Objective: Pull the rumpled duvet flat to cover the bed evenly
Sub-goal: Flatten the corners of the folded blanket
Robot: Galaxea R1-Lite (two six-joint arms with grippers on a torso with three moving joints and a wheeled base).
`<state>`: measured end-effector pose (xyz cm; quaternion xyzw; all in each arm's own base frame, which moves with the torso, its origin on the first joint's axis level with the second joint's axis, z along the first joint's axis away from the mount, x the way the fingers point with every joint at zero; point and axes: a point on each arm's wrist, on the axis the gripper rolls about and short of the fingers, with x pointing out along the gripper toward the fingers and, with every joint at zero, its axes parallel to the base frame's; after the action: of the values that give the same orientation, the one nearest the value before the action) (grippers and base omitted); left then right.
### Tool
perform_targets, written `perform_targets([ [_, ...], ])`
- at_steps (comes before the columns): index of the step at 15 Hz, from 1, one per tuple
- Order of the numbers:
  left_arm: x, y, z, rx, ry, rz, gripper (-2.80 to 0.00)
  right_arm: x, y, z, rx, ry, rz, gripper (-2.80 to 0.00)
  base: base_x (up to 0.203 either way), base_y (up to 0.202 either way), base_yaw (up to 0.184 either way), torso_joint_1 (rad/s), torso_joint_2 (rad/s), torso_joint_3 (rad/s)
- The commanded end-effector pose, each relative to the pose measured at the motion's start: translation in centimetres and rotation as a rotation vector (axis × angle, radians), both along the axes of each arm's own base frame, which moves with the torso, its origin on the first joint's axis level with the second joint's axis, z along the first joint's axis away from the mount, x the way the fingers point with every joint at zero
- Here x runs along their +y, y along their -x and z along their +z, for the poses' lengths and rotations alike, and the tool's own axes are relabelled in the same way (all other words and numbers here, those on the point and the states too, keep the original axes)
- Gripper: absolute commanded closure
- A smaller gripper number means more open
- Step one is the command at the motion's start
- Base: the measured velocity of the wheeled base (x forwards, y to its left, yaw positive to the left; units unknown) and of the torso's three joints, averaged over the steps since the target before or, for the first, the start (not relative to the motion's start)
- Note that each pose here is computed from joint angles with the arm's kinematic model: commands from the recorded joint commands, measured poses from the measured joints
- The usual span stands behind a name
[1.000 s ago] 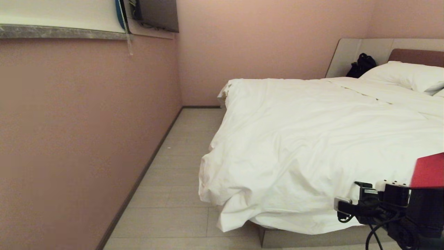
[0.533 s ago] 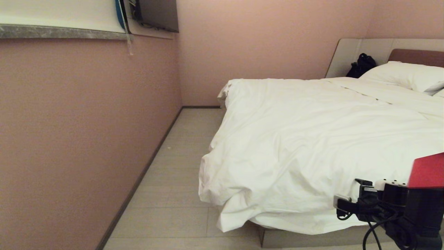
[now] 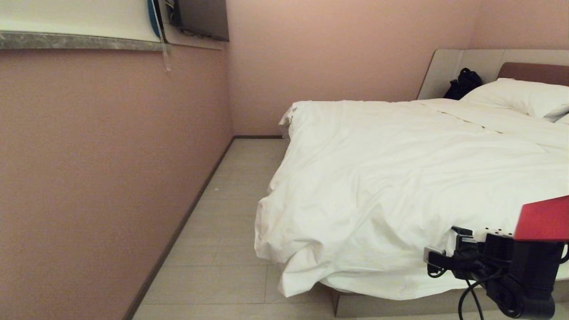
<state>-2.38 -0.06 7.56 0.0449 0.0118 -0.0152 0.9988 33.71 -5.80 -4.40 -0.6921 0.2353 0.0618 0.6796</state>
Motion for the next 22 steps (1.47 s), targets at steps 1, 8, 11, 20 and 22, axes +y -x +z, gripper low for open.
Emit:
perform_targets([
  [1, 0.0, 0.0, 0.0, 0.001, 0.0, -0.001, 0.0, -0.1, -0.3, -0.2, -0.006, 0.009, 0.003, -2.8, 0.0, 0.0, 0.0, 0.0, 0.0, 0.0],
  [8, 0.0, 0.0, 0.0, 0.0, 0.0, 0.0, 0.0, -0.2, -1.0, -0.6, -0.02, 0.008, 0.002, 0.0, 0.0, 0.0, 0.0, 0.0, 0.0, 0.0],
  [11, 0.0, 0.0, 0.0, 0.002, 0.0, 0.0, 0.0, -0.2, -1.1, -0.9, -0.013, 0.006, 0.001, 0.0, 0.0, 0.0, 0.0, 0.0, 0.0, 0.0],
  [20, 0.0, 0.0, 0.0, 0.003, 0.0, -0.001, 0.0, -0.2, -1.1, -0.3, -0.032, -0.012, -0.009, 0.0, 0.0, 0.0, 0.0, 0.0, 0.0, 0.0],
  [22, 0.0, 0.0, 0.0, 0.001, 0.0, 0.0, 0.0, -0.1, 0.0, 0.0, -0.006, -0.027, -0.012, 0.0, 0.0, 0.0, 0.0, 0.0, 0.0, 0.0],
])
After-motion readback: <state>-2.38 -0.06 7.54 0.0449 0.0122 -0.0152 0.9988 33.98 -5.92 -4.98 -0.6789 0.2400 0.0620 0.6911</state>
